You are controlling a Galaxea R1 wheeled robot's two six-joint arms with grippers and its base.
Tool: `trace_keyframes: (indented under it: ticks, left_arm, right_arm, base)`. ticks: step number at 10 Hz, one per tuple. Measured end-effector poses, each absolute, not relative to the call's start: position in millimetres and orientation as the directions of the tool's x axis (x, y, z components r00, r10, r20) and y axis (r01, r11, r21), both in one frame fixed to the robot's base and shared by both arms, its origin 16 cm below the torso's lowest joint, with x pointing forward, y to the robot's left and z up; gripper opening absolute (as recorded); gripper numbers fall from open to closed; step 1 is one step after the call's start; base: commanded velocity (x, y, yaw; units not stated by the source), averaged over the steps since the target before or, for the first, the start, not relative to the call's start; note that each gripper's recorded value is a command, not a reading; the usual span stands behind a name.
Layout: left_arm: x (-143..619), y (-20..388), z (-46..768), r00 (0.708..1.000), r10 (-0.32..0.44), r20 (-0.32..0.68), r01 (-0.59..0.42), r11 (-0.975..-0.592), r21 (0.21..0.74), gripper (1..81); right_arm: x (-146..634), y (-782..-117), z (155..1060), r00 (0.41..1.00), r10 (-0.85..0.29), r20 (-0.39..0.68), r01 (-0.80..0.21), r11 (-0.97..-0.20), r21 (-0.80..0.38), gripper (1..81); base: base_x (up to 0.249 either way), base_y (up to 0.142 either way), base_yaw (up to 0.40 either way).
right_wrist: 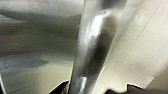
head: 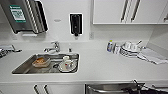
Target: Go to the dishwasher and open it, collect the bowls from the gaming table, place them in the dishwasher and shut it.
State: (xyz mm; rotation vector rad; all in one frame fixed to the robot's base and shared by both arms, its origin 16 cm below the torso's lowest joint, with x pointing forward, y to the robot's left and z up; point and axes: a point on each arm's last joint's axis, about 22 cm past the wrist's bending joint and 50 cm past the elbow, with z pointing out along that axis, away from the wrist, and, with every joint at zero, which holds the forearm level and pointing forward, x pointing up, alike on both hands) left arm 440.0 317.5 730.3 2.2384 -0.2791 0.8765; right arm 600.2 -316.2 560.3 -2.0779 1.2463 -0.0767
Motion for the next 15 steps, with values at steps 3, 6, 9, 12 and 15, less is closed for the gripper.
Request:
trace_keyframes:
  ticks: [3, 6, 9, 12, 15]
  left_arm:
    - [441, 319, 727, 0.751, 0.047, 0.658, -0.422, -0.732, 0.535, 81.1]
    - [441, 319, 727, 0.751, 0.047, 0.659, -0.423, -0.732, 0.535, 81.1]
    - [441, 319, 727, 0.751, 0.048, 0.659, -0.422, -0.732, 0.535, 81.1]
    - [441, 319, 727, 0.751, 0.048, 0.659, -0.423, -0.732, 0.535, 81.1]
    - [441, 319, 727, 0.751, 0.048, 0.659, -0.423, -0.732, 0.535, 81.1]
  right_arm:
    - [597, -318, 559, 0.54, -0.793, -0.281, -0.745, -0.295, -0.598, 81.1]
    - [596, -319, 554, 0.535, -0.799, -0.275, -0.74, -0.286, -0.608, 81.1]
    - [595, -322, 550, 0.534, -0.804, -0.261, -0.73, -0.283, -0.623, 81.1]
    - [587, -327, 545, 0.54, -0.804, -0.249, -0.727, -0.297, -0.619, 81.1]
    - [571, -336, 534, 0.533, -0.808, -0.251, -0.744, -0.306, -0.594, 81.1]
  base:
    - [0.0, 0.0, 0.0]
    - [0.0, 0.0, 0.0]
    - [0.0, 0.0, 0.0]
    - [0.0, 0.0, 0.0]
    - [0.0, 0.0, 0.0]
